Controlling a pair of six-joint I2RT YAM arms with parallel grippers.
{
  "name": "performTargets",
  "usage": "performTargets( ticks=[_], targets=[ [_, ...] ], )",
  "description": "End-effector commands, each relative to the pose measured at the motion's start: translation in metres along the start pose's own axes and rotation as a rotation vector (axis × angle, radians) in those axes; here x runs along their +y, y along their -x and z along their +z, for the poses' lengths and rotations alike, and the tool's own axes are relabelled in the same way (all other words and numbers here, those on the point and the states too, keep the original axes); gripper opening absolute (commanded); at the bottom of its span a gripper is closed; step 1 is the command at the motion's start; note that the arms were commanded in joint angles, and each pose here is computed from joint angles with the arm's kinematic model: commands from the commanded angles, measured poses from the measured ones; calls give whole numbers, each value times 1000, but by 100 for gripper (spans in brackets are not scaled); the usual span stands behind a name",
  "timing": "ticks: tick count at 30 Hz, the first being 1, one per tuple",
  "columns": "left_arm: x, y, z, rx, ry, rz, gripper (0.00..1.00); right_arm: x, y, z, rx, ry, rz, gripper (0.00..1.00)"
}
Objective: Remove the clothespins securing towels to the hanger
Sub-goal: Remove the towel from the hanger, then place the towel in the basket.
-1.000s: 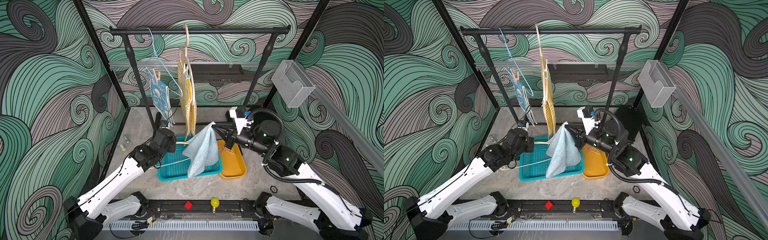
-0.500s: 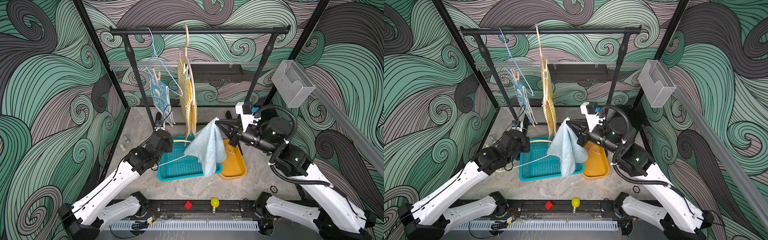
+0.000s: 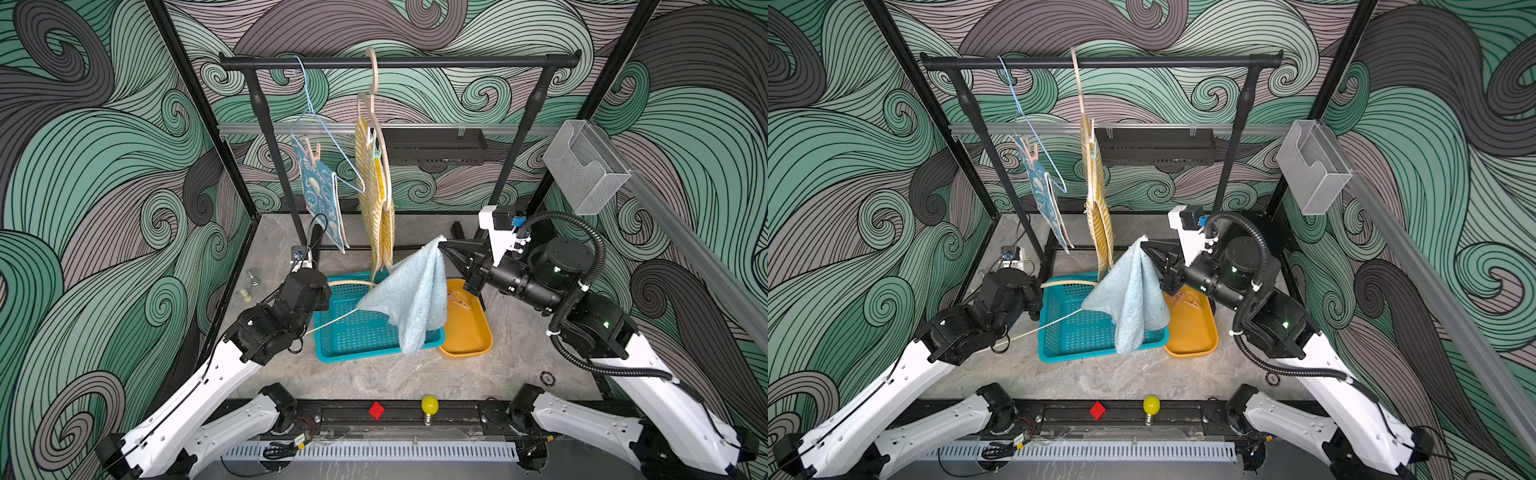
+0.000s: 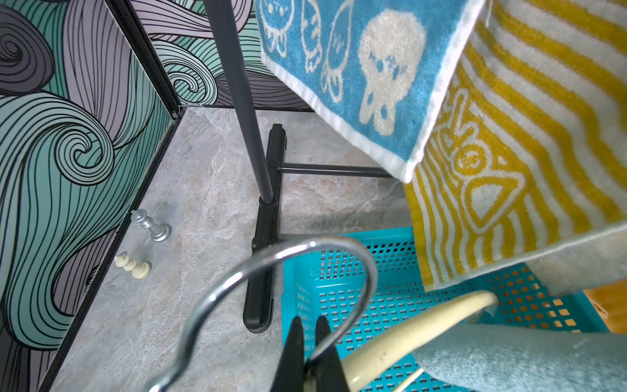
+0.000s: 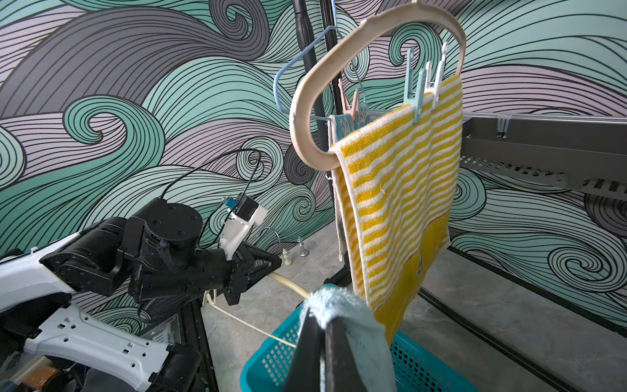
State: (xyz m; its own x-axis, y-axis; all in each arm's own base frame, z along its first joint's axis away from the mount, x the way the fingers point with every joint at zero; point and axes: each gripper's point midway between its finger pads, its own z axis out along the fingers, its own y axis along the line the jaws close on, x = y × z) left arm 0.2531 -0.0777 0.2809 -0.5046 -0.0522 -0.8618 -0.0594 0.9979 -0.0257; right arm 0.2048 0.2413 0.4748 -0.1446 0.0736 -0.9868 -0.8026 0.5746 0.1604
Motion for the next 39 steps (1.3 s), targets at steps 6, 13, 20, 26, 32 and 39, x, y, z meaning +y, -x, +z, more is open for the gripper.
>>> performTargets(
  ticks=[6,13,20,26,32,39],
  targets=[
    [17,4,-9,-48,60,28,0,11,48,-23,-110,11,-23,0],
    [19,3,-8,-47,70,22,0,19,60,-30,-107,39,-19,0],
    [47,20,-33,-65,168,-9,0,21,48,-17,-63,67,3,0],
    [65,34,-59,-108,177,-42,0,23,38,-1,-26,104,20,0],
    [81,41,-81,-167,170,-87,0,21,19,22,8,132,60,0],
    [94,44,-96,-200,169,-113,0,20,-24,53,65,189,123,0]
  ],
)
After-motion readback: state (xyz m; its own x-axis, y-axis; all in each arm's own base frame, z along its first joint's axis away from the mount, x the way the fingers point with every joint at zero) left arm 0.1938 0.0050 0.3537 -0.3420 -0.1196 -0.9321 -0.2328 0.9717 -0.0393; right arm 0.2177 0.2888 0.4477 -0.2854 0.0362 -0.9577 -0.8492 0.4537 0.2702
